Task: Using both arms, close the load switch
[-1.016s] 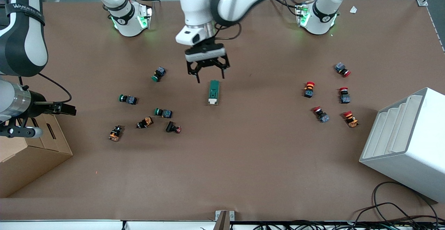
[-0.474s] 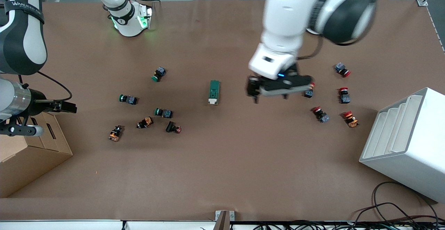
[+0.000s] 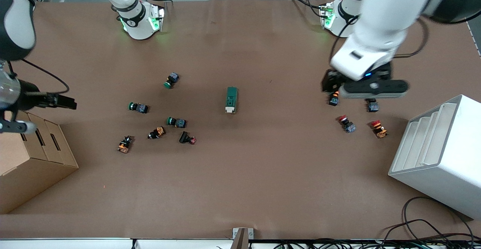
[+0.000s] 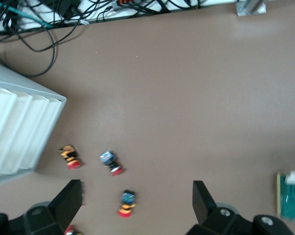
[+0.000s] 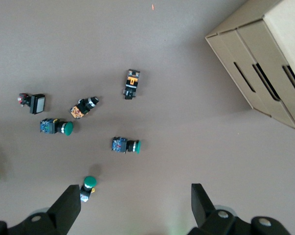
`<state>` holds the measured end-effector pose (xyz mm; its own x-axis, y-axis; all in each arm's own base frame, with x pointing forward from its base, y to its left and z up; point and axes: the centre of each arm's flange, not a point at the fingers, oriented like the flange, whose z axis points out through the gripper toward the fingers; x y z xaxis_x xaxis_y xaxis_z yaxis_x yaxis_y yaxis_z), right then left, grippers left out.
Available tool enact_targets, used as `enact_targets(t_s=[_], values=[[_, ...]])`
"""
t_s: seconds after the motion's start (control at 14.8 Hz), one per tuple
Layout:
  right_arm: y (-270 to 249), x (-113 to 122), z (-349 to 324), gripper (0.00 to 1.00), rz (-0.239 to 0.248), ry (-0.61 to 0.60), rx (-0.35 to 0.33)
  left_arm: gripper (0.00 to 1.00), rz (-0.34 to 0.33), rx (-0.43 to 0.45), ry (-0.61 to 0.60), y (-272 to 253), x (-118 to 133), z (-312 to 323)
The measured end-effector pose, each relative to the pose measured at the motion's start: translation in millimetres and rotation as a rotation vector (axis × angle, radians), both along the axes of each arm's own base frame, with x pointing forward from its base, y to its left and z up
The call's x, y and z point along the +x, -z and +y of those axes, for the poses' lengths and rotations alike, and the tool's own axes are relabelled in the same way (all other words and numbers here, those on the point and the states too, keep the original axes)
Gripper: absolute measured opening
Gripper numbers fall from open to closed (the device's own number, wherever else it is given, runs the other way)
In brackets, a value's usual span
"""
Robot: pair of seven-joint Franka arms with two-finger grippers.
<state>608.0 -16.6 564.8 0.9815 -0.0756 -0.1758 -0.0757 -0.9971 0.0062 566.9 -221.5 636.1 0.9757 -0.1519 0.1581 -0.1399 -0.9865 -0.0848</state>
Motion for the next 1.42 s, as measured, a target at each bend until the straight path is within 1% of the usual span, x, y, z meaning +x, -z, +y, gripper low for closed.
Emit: enact_targets(t_s=[0.14,0.27,0.61,0.81,0.95,1.15,1.42], values=[[-16,-16,-2,1.0,-0.012,0.002,0.007,1.0,0.039,-0.004,0.036,-17,-4,56],[-33,-31,0,1.0,-0.024,-0.003,0.01,1.0,0.09,0.009,0.034,-24,-15,88],[-67,-62,0,1.0,-0.065,-0.025,0.013,1.0,0.134,0.033,0.029,-21,-38,108],[-80,-75,0,1.0,-0.087,-0.05,0.01,1.0,0.139,0.027,0.016,-14,-57,119],[-85,-79,0,1.0,-0.093,-0.054,0.01,1.0,0.144,-0.017,0.011,-14,-68,121],[-88,-86,0,1.0,-0.074,-0.055,0.011,1.0,0.149,-0.046,-0.018,-16,-71,134],[-89,-92,0,1.0,-0.074,-0.055,0.011,1.0,0.152,-0.048,-0.024,-14,-69,137]])
